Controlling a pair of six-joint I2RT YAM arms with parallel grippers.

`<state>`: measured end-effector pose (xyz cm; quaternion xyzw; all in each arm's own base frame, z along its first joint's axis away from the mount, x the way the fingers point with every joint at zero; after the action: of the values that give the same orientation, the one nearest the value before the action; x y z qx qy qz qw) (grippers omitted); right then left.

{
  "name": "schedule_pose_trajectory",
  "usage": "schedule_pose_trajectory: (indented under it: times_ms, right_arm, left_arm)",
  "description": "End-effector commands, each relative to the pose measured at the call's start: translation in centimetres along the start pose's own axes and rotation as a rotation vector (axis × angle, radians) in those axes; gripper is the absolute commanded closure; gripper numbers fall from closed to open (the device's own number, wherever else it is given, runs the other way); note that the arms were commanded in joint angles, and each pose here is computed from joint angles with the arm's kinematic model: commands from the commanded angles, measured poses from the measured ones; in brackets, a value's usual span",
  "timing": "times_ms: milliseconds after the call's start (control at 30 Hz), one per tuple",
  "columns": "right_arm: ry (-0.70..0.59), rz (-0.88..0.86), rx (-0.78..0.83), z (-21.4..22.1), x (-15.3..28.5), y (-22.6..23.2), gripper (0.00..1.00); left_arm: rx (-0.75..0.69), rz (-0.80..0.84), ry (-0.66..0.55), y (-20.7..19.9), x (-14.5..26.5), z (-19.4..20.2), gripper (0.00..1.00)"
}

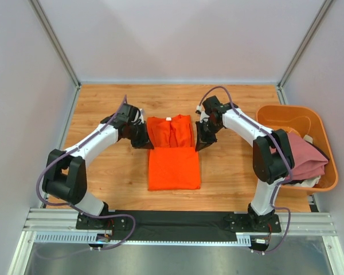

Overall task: Fold and stack the t-shirts
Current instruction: Fold the tshirt

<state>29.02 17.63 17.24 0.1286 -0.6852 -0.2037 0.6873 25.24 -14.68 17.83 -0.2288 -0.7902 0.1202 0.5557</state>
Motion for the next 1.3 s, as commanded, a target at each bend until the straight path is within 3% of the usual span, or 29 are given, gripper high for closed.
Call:
schedule_pose_trajectory:
  times_ms: [0, 300, 400, 467, 500, 567, 600, 667, 700, 767, 800, 867, 900, 967, 1000, 1100, 1267]
  right_arm:
    - [-0.021, 0.008, -0.014, -0.3, 0.7, 0.4, 1.00]
    - [-0.052, 0.007, 0.002, -5.4, -3.5, -0.5, 1.00]
    - [-0.054, 0.017, -0.006, -6.7, -3.7, -0.3, 0.96]
    - [-0.079, 0.023, -0.004, -7.1, -2.6, 0.1, 0.85]
    - [-0.078, 0.040, -0.002, -6.8, -2.1, 0.1, 0.71]
    - [-0.103, 0.096, 0.005, -6.6, -0.9, 0.1, 0.58]
    - [-0.099, 0.115, 0.009, -5.9, 0.4, 0.1, 0.51]
    - [-0.120, 0.119, 0.024, -4.3, 2.2, 0.3, 0.49]
    - [-0.139, 0.095, 0.044, -3.8, 2.5, 0.7, 0.43]
    - [-0.128, -0.039, 0.035, -2.7, 3.1, 1.9, 0.42]
    - [-0.130, -0.121, 0.038, -2.8, 2.1, 2.4, 0.42]
    - [-0.026, -0.273, -0.043, -2.7, 0.4, 3.7, 0.47]
    - [-0.032, -0.335, -0.050, -3.3, -0.4, 4.3, 0.56]
    - [0.025, -0.400, -0.111, -3.8, -2.1, 4.8, 0.73]
    - [0.013, -0.432, -0.096, -4.3, -2.7, 5.0, 0.80]
    - [0.044, -0.395, -0.107, -5.0, -4.8, 4.1, 0.94]
    - [0.061, -0.301, -0.143, -5.5, -7.3, 0.8, 0.99]
  left_arm:
    - [-0.015, -0.032, -0.012, -0.3, 0.1, -1.5, 1.00]
    - [-0.046, -0.182, 0.060, 2.6, -4.8, -3.3, 1.00]
    - [-0.065, -0.272, 0.058, 3.6, -5.4, -4.1, 0.98]
    - [-0.076, -0.314, 0.040, 4.0, -4.9, -4.8, 0.82]
    - [-0.080, -0.330, 0.014, 4.0, -4.2, -5.2, 0.62]
    - [-0.078, -0.338, 0.003, 3.8, -2.6, -5.4, 0.48]
    - [-0.088, -0.335, -0.024, 3.0, -0.9, -5.8, 0.33]
    - [-0.111, -0.305, -0.042, 1.9, 0.8, -5.6, 0.29]
    - [-0.125, -0.265, -0.074, 0.8, 2.4, -5.3, 0.28]
    - [-0.097, -0.131, -0.068, -0.6, 2.5, -3.9, 0.32]
    - [-0.103, -0.045, -0.153, -1.4, 2.9, -4.3, 0.40]
    - [-0.052, 0.083, -0.172, -2.0, 1.9, -3.6, 0.53]
    - [-0.009, 0.185, -0.167, -2.1, 0.4, -3.2, 0.71]
    - [0.031, 0.250, -0.147, -2.0, -1.5, -2.5, 0.84]
    - [0.048, 0.255, -0.145, -1.9, -2.8, -2.6, 1.00]
    - [0.090, 0.194, -0.089, -0.5, -5.5, -2.4, 1.00]
    - [0.064, 0.020, -0.012, 2.4, -7.8, -1.7, 1.00]
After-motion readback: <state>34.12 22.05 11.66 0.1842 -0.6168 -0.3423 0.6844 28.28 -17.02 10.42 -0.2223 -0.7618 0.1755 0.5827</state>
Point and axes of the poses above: each gripper's point midway between its finger pads, its own x axis back along the fingers, its own y axis along the line the jaws close on, z = x × y, the point moved 10 cm from there along x, back along the fingers, and after that the axes turned 15 degrees about -x, right-handed, at the moved point
